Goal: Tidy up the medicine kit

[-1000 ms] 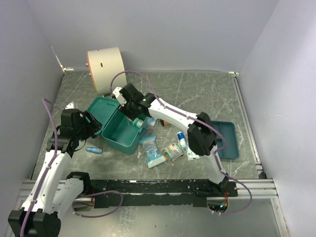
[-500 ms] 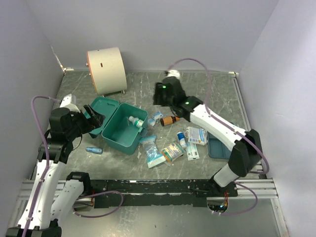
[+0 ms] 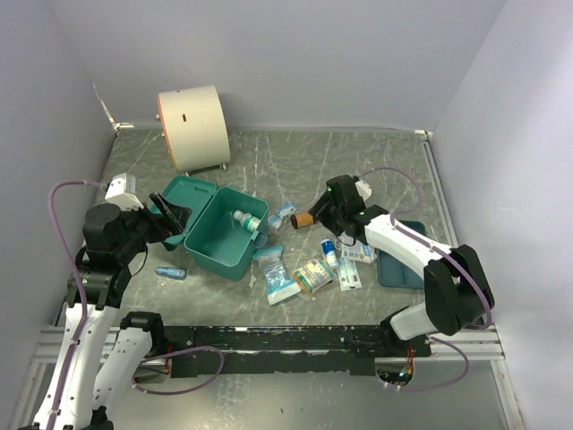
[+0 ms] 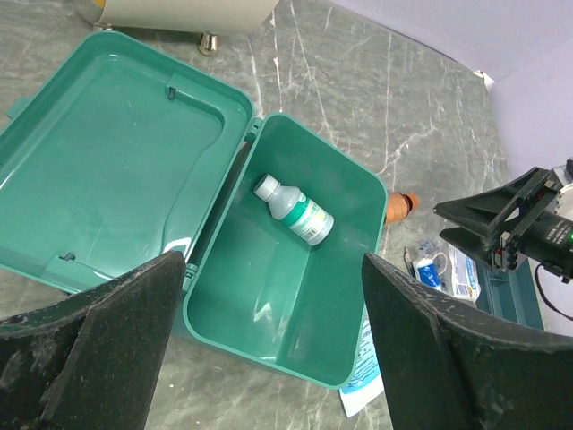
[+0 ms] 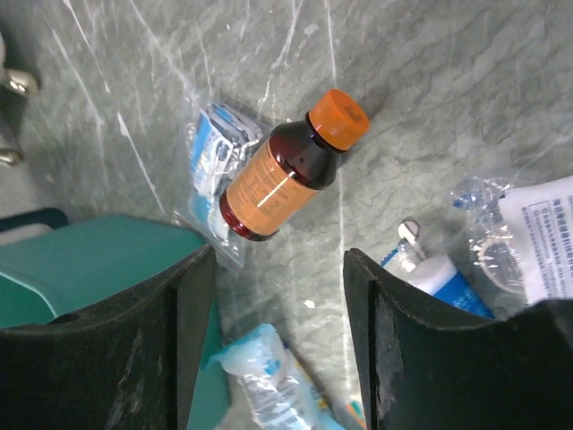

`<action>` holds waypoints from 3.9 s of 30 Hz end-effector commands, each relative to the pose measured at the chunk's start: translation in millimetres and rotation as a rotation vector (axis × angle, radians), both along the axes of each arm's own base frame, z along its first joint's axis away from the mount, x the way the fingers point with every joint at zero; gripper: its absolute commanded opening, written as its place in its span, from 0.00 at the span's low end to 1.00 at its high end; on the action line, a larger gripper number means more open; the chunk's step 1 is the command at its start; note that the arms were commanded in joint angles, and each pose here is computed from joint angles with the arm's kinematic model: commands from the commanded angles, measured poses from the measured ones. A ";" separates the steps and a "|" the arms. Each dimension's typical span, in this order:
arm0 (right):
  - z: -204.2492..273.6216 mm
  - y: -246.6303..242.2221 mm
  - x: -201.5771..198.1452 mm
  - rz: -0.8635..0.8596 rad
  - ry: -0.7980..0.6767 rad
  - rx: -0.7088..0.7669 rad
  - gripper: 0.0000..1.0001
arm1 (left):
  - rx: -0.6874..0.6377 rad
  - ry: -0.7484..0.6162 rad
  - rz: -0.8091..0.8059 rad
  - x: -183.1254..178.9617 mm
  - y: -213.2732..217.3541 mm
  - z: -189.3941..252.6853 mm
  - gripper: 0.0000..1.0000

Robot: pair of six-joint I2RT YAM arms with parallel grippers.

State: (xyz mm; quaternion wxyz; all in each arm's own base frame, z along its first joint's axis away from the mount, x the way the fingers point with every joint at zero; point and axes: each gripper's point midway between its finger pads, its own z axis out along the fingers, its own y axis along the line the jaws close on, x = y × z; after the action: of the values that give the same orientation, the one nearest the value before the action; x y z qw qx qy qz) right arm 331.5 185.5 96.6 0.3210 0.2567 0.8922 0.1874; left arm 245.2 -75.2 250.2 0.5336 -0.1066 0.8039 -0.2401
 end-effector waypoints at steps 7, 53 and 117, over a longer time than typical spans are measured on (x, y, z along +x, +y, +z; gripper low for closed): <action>-21.7 13.1 18.9 -0.318 0.082 0.251 0.63 | 0.003 -0.083 -0.001 -4.2 0.8 12.9 0.91; -42.1 -5.9 49.2 -0.395 0.068 0.080 0.36 | 0.009 -0.098 0.051 -1.7 9.4 15.9 0.90; -5.0 243.3 -18.5 1.581 -0.284 -0.555 0.33 | 0.118 -0.062 0.364 -33.9 69.8 23.2 0.88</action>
State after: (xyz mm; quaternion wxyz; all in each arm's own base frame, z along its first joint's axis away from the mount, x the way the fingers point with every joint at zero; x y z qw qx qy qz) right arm 310.0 428.6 96.3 0.2593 -0.5461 0.7771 0.1749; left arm 214.8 -14.2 272.0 0.5941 -0.1911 0.7733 -0.1115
